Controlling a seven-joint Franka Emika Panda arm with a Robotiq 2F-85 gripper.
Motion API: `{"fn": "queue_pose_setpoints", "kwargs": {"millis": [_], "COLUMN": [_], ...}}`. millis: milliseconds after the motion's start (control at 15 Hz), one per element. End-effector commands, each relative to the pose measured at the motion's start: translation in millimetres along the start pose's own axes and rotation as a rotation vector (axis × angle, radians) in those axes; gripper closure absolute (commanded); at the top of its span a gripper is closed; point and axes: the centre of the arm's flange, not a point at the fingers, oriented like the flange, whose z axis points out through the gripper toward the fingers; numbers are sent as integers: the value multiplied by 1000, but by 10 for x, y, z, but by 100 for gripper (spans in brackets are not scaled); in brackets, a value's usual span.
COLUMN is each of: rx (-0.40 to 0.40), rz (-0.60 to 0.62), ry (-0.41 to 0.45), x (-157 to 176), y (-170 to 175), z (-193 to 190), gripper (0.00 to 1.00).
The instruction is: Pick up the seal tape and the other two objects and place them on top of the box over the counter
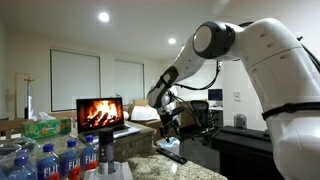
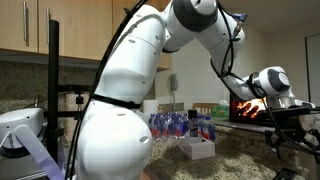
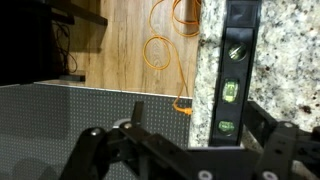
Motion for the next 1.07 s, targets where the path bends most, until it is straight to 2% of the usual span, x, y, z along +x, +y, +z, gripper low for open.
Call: {"fn": "queue_pose_setpoints", "kwargs": {"millis": [0, 267, 533, 667, 800, 867, 933, 1000], "rx": [19, 69, 172, 226, 246, 248, 248, 245], "rz": [-36, -40, 27, 66, 94, 100, 107, 102], "ry": [-3, -64, -121, -123, -120, -116, -113, -110], "x": [-37, -77, -158, -184, -182, -171, -173, -169], "y": [-246, -449, -491, -509, -492, -474, -465, -463], "z": [218, 540, 831, 938, 933, 924, 911, 900], "gripper": [0, 0, 0, 0, 0, 5, 27, 29]}}
